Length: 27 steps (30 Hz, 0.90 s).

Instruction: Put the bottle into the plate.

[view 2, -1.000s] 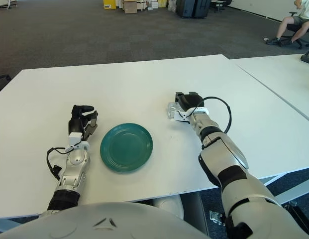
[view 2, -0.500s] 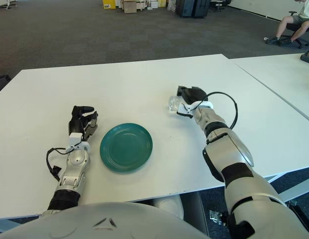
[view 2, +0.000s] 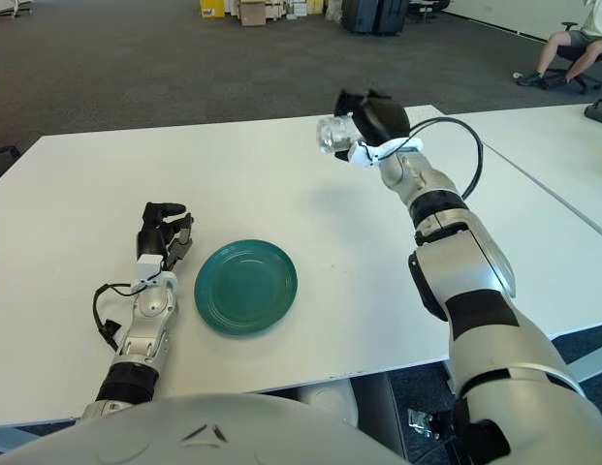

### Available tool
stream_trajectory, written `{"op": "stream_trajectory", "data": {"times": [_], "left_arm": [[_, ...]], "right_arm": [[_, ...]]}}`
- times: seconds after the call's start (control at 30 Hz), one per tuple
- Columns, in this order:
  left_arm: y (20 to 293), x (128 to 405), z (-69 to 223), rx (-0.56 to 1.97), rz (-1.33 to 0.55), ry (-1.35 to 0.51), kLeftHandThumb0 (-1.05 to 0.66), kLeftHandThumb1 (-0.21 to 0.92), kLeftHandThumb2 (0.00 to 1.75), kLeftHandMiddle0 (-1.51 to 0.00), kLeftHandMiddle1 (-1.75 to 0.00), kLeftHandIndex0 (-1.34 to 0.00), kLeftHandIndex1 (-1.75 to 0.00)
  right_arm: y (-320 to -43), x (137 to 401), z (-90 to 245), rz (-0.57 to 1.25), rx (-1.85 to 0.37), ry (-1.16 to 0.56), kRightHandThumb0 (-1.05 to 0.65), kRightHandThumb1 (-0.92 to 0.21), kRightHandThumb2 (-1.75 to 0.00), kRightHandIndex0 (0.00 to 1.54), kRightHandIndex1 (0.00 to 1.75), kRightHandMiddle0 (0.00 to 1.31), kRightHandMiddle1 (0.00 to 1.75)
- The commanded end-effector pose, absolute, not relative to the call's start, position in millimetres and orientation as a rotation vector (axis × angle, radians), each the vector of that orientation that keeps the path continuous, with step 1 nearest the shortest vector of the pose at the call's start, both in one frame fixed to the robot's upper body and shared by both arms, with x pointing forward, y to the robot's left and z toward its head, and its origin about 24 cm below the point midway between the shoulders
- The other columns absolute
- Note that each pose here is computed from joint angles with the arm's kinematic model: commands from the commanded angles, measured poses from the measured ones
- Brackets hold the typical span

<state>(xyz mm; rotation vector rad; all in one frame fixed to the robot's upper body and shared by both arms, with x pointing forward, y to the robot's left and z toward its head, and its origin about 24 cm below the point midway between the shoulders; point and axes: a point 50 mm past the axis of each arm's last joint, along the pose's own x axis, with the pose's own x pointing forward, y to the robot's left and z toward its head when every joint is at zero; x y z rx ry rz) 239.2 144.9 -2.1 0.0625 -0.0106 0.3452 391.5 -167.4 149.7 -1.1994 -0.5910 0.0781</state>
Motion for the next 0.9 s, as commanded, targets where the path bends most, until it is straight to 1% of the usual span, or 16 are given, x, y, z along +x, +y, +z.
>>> {"op": "stream_trajectory", "data": {"times": [0.0,0.13,0.33,0.43,0.6,0.67,0.77,0.87], "left_arm": [[145.1,245.5,4.3,0.060,0.344,-0.044,-0.35,0.92,0.43,-0.60,-0.90,-0.29,-1.65],[144.9,246.5,4.7,0.061,0.344,-0.045,-0.35,0.92,0.43,-0.61,-0.90,-0.29,-1.65],[145.0,249.0,5.0,0.062,0.342,-0.047,-0.35,0.92,0.43,-0.61,-0.90,-0.29,-1.65],[145.0,249.4,5.6,0.061,0.342,-0.050,-0.35,0.92,0.43,-0.61,-0.90,-0.29,-1.65],[144.4,250.4,6.2,0.061,0.343,-0.053,-0.35,0.92,0.43,-0.60,-0.90,-0.29,-1.65],[144.4,250.6,6.4,0.062,0.343,-0.054,-0.35,0.92,0.43,-0.60,-0.90,-0.29,-1.65],[144.5,251.3,6.8,0.064,0.345,-0.055,-0.35,0.92,0.43,-0.61,-0.90,-0.29,-1.65],[144.3,251.9,7.3,0.064,0.349,-0.056,-0.35,0.92,0.43,-0.61,-0.90,-0.29,-1.65]], "right_arm": [[-159.5,390.9,178.1,0.022,-1.154,-0.746,0.53,-0.16,-1.50,0.73,1.75,1.02,1.75],[-151.0,387.2,190.0,0.021,-1.126,-0.835,0.53,-0.16,-1.50,0.73,1.75,1.02,1.75],[-141.4,380.3,197.0,0.051,-1.077,-0.903,0.53,-0.16,-1.50,0.73,1.75,1.01,1.75],[-128.8,368.2,192.6,0.112,-1.031,-0.955,0.53,-0.17,-1.50,0.73,1.75,0.98,1.75],[-108.1,344.6,180.2,0.243,-0.959,-0.984,0.52,-0.18,-1.47,0.71,1.75,0.94,1.75],[-104.7,338.9,178.2,0.274,-0.946,-0.980,0.52,-0.19,-1.47,0.71,1.75,0.93,1.75],[-96.2,323.9,175.8,0.383,-0.938,-0.988,0.51,-0.20,-1.46,0.71,1.75,0.91,1.75],[-91.3,314.5,176.1,0.479,-0.949,-0.992,0.51,-0.21,-1.44,0.69,1.75,0.88,1.75]]}}
